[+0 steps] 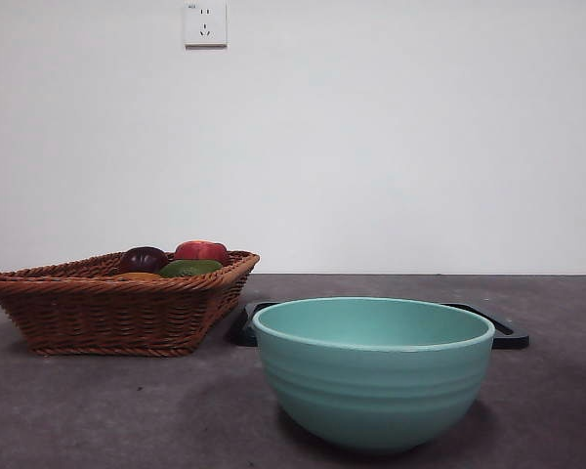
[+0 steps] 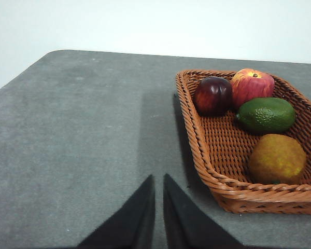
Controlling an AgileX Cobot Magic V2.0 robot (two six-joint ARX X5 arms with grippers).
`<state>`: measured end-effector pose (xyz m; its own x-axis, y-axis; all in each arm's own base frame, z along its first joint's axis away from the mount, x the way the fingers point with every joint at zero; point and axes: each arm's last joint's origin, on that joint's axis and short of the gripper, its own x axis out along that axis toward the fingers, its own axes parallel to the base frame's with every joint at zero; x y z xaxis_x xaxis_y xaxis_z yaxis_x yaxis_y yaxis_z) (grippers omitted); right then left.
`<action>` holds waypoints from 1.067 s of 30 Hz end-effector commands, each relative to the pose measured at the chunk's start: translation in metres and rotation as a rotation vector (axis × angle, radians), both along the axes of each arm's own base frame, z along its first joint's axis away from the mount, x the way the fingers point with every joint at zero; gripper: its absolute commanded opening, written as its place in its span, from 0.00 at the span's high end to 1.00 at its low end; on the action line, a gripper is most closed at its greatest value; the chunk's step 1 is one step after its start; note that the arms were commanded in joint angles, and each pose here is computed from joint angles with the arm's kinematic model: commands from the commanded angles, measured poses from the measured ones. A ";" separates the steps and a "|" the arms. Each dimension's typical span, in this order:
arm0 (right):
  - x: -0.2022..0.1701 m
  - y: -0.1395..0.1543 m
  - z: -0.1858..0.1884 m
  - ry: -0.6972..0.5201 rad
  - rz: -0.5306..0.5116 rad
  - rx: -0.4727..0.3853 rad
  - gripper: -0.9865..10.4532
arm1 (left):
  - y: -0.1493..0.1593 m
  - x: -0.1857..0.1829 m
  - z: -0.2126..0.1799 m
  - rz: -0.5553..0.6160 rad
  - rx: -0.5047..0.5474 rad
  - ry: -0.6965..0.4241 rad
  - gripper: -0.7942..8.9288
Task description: Pick up the wifruite, put it on the bowl, pick up the plate, put it on desk
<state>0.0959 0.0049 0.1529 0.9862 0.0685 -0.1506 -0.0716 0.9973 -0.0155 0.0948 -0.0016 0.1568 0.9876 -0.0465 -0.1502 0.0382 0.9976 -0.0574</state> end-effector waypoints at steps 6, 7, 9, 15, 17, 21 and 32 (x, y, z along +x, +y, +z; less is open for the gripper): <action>0.000 0.000 -0.001 0.005 -0.008 0.110 0.91 | 0.000 0.001 -0.008 0.021 -0.133 0.033 0.90; 0.000 0.000 -0.002 0.014 -0.007 0.129 0.91 | 0.000 0.001 -0.008 0.021 -0.133 0.034 0.90; 0.000 0.001 -0.002 0.022 -0.008 0.157 0.91 | 0.000 0.001 -0.007 0.010 -0.135 0.034 0.90; -0.002 0.001 0.008 0.002 -0.012 0.278 0.91 | -0.003 -0.001 0.004 -0.027 -0.201 0.007 0.90; -0.003 0.001 0.015 -0.012 -0.014 0.317 0.91 | -0.004 -0.003 0.013 -0.035 -0.250 -0.016 0.90; -0.007 0.002 0.032 -0.036 -0.004 0.383 0.91 | -0.006 -0.007 0.032 -0.066 -0.262 -0.063 0.90; -0.038 0.006 0.090 0.062 0.092 0.467 0.91 | -0.012 -0.016 0.098 -0.195 -0.333 -0.124 0.90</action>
